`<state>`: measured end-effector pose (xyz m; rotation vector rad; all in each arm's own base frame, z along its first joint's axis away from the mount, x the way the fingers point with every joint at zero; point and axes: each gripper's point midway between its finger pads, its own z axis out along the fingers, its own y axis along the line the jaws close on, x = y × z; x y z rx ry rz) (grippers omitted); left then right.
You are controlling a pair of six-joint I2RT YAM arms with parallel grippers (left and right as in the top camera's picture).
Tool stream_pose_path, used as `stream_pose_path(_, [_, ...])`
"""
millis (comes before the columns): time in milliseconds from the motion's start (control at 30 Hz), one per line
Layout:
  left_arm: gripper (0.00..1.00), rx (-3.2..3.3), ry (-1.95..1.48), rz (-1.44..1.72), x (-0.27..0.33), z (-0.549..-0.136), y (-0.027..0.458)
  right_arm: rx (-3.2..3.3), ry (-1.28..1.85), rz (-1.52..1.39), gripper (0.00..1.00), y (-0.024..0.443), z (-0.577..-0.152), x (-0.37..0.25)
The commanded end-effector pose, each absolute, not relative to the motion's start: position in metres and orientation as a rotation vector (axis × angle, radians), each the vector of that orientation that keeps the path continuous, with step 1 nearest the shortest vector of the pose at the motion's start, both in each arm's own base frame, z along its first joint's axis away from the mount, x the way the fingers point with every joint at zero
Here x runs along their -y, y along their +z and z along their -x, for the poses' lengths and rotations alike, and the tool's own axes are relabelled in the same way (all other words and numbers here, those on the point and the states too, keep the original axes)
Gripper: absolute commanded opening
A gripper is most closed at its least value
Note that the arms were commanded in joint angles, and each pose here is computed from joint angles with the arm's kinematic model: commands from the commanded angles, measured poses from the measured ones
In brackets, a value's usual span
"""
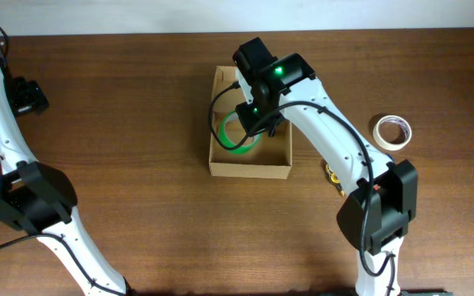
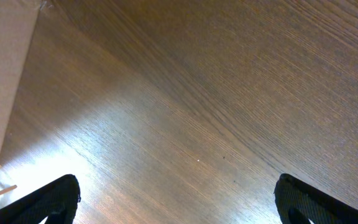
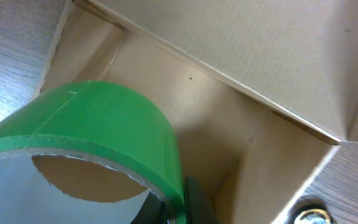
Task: Pack container
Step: 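Lower the green tape into the box and open the right gripper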
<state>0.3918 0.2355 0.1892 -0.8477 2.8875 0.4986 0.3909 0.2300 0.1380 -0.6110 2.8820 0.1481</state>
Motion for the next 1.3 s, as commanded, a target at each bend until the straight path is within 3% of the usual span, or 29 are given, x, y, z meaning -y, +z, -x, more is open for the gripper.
stream_pose_path(0, [1.00, -2.884, 0.510, 0.835, -0.237, -0.389, 0.194, -2.923, 0.169, 0.609, 0.04, 0.121, -0.391, -0.235])
stream_pose_path(1267, [1.00, -2.884, 0.510, 0.835, -0.237, -0.389, 0.194, -3.060, 0.119, 0.632, 0.04, 0.018, -0.401, -0.242])
